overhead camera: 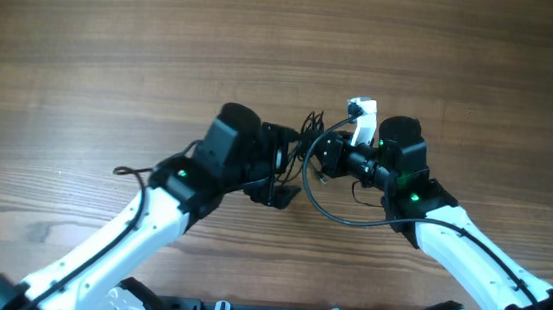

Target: Untangle cables

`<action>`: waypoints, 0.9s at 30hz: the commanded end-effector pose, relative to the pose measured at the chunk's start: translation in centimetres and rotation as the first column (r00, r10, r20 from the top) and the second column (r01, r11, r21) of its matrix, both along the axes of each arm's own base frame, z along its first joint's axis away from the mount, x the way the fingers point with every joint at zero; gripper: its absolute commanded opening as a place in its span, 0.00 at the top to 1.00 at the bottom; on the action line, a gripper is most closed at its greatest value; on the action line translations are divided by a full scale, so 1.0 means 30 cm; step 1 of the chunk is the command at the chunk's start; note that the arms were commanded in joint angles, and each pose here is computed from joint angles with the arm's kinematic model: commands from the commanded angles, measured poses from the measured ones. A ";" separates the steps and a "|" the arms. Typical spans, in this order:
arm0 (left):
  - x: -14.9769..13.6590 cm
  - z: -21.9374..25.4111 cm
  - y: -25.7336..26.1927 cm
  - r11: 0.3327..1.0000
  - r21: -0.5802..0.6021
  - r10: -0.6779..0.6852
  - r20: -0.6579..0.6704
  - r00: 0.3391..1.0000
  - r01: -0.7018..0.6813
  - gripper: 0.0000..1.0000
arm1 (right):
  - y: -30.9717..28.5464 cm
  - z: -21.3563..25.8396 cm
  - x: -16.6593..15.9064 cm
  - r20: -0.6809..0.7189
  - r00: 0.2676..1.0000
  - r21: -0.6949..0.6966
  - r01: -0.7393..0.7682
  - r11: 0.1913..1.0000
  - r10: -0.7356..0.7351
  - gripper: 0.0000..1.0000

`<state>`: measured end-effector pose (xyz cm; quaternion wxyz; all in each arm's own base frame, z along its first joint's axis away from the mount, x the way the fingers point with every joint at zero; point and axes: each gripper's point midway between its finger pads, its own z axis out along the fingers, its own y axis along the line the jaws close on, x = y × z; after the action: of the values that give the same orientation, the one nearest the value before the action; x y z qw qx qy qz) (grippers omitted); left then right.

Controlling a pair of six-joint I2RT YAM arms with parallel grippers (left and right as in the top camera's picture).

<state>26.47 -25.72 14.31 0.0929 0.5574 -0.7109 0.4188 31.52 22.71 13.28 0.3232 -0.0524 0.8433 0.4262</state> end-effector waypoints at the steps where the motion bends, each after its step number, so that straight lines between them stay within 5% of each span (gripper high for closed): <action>1: 0.059 -0.131 0.036 0.979 0.084 0.193 -0.121 0.974 -0.183 0.14 | 0.015 0.032 -0.014 0.000 1.000 0.035 -0.023 0.999 0.023 0.95; 2: 0.072 -0.153 0.035 0.977 0.095 0.202 -0.119 0.972 -0.191 0.15 | 0.019 0.033 -0.020 -0.006 0.999 0.042 -0.034 0.999 0.034 0.95; 4: 0.116 -0.191 0.006 0.978 0.079 0.200 -0.104 0.974 -0.192 0.34 | 0.026 0.036 -0.028 -0.015 0.999 0.054 -0.046 0.997 0.047 0.95; 6: 0.147 -0.239 0.009 0.973 0.097 0.218 -0.097 0.971 -0.209 0.86 | 0.025 0.033 -0.029 -0.028 0.999 0.058 -0.040 0.997 0.042 0.96; 7: 0.159 -0.250 0.027 0.971 0.112 0.222 -0.089 0.971 -0.211 0.96 | 0.022 0.024 -0.033 -0.039 0.998 0.051 -0.039 0.998 0.041 0.95; 13: 0.380 0.076 0.301 0.991 -0.013 0.130 0.355 0.926 -0.133 0.96 | -0.126 -0.203 -0.085 -0.230 0.962 -0.232 0.093 0.968 -0.147 0.95; 20: 0.363 0.275 0.483 0.983 -0.147 0.165 0.458 0.873 -0.109 0.96 | -0.207 -0.242 -0.059 -0.254 0.909 -0.308 0.248 0.918 -0.331 0.95; 23: 0.353 0.288 0.518 0.994 -0.098 0.093 0.541 0.836 -0.047 0.96 | -0.150 -0.194 -0.045 -0.222 0.945 -0.229 0.190 0.955 -0.241 0.96; 25: 0.340 0.289 0.505 0.999 0.023 -0.049 0.657 0.752 0.044 0.81 | -0.135 -0.161 -0.017 -0.199 0.948 -0.182 0.214 0.960 -0.249 0.95; 26: 0.337 0.290 0.502 0.997 0.049 -0.079 0.678 0.731 0.062 0.60 | -0.134 -0.154 -0.011 -0.192 0.948 -0.175 0.220 0.960 -0.252 0.96; 27: 0.334 0.287 0.500 0.996 0.056 -0.089 0.681 0.727 0.069 0.23 | -0.132 -0.151 -0.007 -0.179 0.953 -0.177 0.215 0.961 -0.246 0.95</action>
<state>36.49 -10.98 21.36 -0.0938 0.4142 -0.6914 0.5845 30.87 19.44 9.29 0.2694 0.0520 0.9006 0.3370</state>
